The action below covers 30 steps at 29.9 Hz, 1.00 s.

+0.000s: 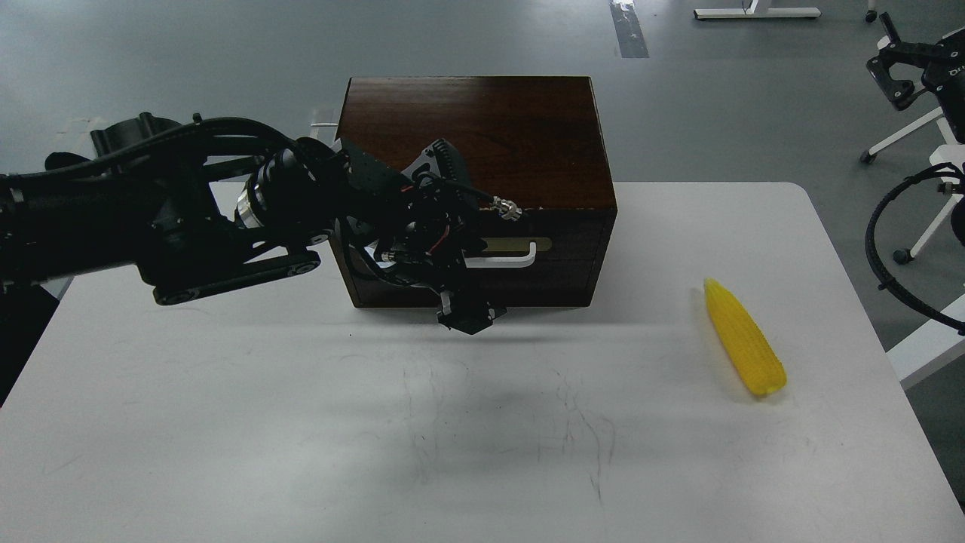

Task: Put corn in drawer with both arms
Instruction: 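Grasp the white drawer handle with the left gripper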

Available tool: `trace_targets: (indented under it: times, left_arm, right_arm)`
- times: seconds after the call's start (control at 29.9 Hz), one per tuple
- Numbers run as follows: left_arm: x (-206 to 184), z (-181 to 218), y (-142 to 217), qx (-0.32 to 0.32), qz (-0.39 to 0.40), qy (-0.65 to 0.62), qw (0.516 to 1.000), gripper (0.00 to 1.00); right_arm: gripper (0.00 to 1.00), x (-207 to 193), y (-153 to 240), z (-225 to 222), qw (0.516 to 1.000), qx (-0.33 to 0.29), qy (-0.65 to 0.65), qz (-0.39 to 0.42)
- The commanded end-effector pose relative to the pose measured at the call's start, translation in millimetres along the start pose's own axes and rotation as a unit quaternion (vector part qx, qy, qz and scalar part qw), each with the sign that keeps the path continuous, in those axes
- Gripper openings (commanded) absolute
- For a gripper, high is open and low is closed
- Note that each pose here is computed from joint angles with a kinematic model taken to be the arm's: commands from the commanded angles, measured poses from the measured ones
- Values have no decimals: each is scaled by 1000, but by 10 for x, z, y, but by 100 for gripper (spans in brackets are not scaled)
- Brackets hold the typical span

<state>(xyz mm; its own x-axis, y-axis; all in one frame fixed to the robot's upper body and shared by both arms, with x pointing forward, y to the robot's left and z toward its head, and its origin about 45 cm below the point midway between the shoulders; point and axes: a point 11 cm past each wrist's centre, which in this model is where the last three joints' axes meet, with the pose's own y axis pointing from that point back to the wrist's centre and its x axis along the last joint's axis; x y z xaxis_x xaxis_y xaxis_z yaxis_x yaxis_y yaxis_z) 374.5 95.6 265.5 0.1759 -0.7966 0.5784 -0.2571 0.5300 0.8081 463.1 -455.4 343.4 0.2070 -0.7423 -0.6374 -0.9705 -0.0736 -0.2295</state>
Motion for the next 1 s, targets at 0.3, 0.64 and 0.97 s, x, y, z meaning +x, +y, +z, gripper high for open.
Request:
trace_targets:
  times: [0.3, 0.64, 0.97]
  left_arm:
    - [-102, -89, -21, 10, -12, 10, 1000, 93]
    - [-189, -63, -58, 6, -27, 8, 1000, 93]
    - [-171, 11, -54, -7, -26, 2, 1000, 93]
  right_arm:
    - [100, 9, 3, -6, 1000, 1, 0, 1]
    - [100, 9, 3, -6, 1000, 1, 0, 1]
    - [100, 9, 3, -8, 1000, 2, 0, 1]
